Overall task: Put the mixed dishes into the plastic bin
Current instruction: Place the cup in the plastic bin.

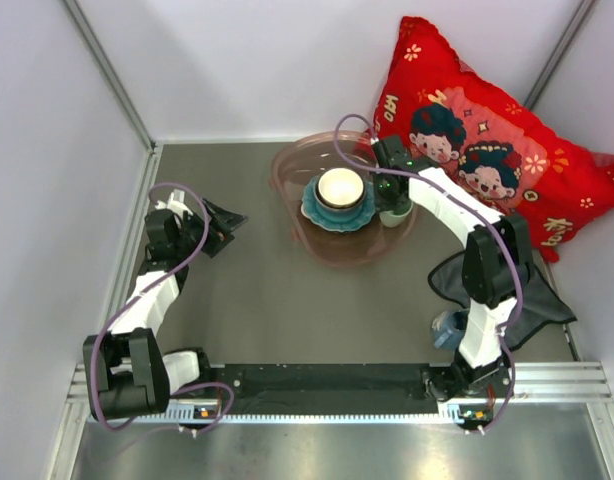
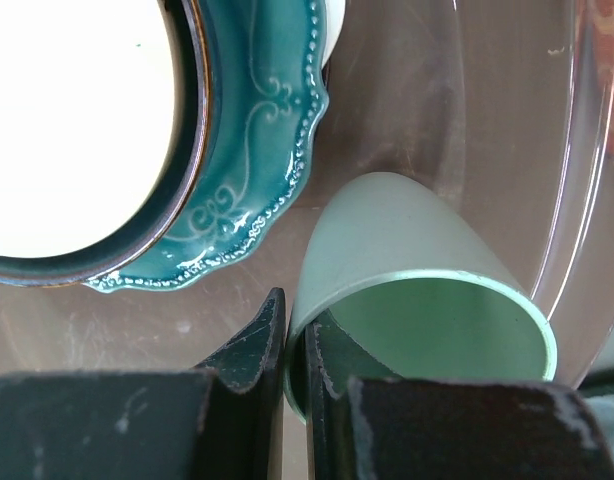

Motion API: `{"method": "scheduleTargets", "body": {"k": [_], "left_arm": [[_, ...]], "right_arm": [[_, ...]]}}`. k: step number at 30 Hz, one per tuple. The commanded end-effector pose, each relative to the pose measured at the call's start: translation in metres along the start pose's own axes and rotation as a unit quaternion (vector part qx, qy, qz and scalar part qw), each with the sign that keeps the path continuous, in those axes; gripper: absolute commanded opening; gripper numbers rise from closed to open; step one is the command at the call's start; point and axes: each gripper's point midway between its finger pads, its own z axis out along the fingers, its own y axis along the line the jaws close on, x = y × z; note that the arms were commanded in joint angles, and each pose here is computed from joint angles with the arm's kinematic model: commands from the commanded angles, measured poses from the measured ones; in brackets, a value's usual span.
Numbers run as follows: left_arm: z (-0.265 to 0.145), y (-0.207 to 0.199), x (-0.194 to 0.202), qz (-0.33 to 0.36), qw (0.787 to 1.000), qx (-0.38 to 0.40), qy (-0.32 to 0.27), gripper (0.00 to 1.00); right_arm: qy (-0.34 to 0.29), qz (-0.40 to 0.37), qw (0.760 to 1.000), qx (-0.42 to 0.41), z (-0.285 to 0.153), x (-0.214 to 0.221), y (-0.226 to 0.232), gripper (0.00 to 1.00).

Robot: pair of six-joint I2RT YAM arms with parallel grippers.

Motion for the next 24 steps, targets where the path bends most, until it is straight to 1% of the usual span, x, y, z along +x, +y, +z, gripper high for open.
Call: {"method": "scheduleTargets", "body": {"k": [1, 12, 17, 22, 24], "left_arm": [[-0.004, -0.007, -0.004, 0.021, 1.000, 0.009, -0.012, 0.96], [-0.003, -0.005, -0.004, 0.018, 1.000, 0.007, -0.012, 0.96], [-0.002, -0.003, -0.002, 0.017, 1.000, 0.005, -0.010, 0.96], [-0.003, -0.001, 0.000, 0.016, 1.000, 0.003, -0.010, 0.96], [-0.003, -0.001, 0.000, 0.016, 1.000, 0.003, -0.010, 0.95]], "right_arm": [[0.013, 0.021, 0.999, -0.027, 0.001, 0.005, 0.002, 0.00], [0.040, 0.032, 0.997, -0.062, 0.005, 0.016, 0.008, 0.01], [0.052, 0.035, 0.995, -0.073, 0.006, 0.020, 0.011, 0.08], [0.060, 0.037, 0.994, -0.081, 0.006, 0.023, 0.014, 0.12], [0.061, 0.038, 0.994, -0.085, 0.005, 0.023, 0.015, 0.18]]}}
